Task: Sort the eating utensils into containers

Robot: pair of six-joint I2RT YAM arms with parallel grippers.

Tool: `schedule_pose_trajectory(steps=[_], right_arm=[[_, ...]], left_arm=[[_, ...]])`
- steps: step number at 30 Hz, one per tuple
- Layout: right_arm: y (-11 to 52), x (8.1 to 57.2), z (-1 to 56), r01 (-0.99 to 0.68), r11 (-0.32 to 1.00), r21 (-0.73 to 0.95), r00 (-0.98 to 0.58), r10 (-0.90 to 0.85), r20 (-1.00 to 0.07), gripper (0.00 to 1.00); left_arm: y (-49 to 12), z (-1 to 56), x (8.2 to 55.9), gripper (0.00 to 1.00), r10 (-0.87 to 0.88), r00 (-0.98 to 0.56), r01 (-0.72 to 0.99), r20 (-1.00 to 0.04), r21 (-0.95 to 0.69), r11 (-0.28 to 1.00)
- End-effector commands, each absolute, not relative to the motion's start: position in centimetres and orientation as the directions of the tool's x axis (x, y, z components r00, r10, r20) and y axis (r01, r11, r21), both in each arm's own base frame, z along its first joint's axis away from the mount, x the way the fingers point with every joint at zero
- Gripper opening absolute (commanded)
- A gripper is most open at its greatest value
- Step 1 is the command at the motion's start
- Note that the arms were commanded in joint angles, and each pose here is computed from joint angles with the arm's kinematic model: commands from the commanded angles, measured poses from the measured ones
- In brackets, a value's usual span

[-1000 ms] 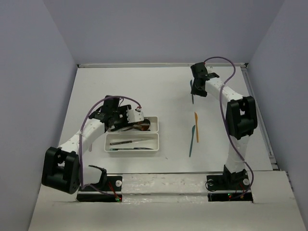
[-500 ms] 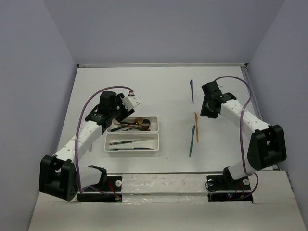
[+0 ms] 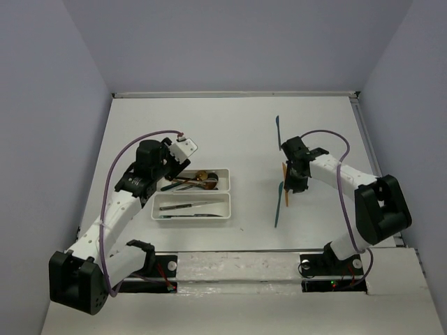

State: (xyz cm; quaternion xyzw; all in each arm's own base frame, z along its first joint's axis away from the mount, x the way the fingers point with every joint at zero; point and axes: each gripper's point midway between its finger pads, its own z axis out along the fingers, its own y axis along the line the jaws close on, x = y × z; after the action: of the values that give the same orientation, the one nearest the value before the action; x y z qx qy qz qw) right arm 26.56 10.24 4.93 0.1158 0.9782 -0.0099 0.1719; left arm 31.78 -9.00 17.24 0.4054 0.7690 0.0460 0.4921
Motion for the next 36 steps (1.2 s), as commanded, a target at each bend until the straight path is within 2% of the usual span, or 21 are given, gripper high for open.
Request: schedule_pose_trajectory(steps=[1,6,21,24,26,27,30,34,36], right_arm=[[11.6,28.5,4.9,0.226,0.973,0.048,-0.904,0.228,-0.361,0.31],[11.5,30.5,4.2,0.223,0.975,-0.001,-0.905,0.206,-0.372,0.3],[10.7,32.3,-0.1,0.254,0.959,-0.123,-0.926,0.205,-0.318,0.27],[10.1,32.1,-0.4,0.267,0.954,-0.138,-0.926,0.214,-0.312,0.19],[10.0,31.9,-0.6,0.268,0.953,-0.143,-0.926,0.214,-0.311,0.02],[9.9,31.7,-0.8,0.27,0.952,-0.146,-0.926,0.216,-0.309,0.0],[9.3,31.5,-0.3,0.29,0.944,-0.156,-0.915,0.225,-0.336,0.0],[8.8,32.3,3.1,0.339,0.934,-0.111,-0.857,0.259,-0.445,0.0],[8.5,33.1,6.7,0.365,0.93,-0.053,-0.795,0.281,-0.538,0.0]], left_arm=[[-8.8,16.9,31.7,0.66,0.655,-0.19,0.561,-0.732,0.466,0.684],[-9.0,16.5,31.5,0.66,0.652,-0.195,0.571,-0.733,0.455,0.683],[-8.5,16.0,31.1,0.67,0.669,-0.19,0.566,-0.718,0.477,0.672],[-8.4,15.9,31.0,0.67,0.671,-0.191,0.565,-0.717,0.479,0.672],[-8.3,15.9,30.9,0.67,0.673,-0.192,0.564,-0.714,0.481,0.671],[-8.3,15.9,30.9,0.67,0.673,-0.191,0.563,-0.715,0.482,0.671],[-8.3,15.9,30.9,0.67,0.671,-0.191,0.567,-0.716,0.478,0.671],[-8.7,16.1,30.7,0.67,0.663,-0.188,0.583,-0.724,0.461,0.669],[-9.1,16.5,30.7,0.67,0.656,-0.18,0.594,-0.733,0.45,0.667]])
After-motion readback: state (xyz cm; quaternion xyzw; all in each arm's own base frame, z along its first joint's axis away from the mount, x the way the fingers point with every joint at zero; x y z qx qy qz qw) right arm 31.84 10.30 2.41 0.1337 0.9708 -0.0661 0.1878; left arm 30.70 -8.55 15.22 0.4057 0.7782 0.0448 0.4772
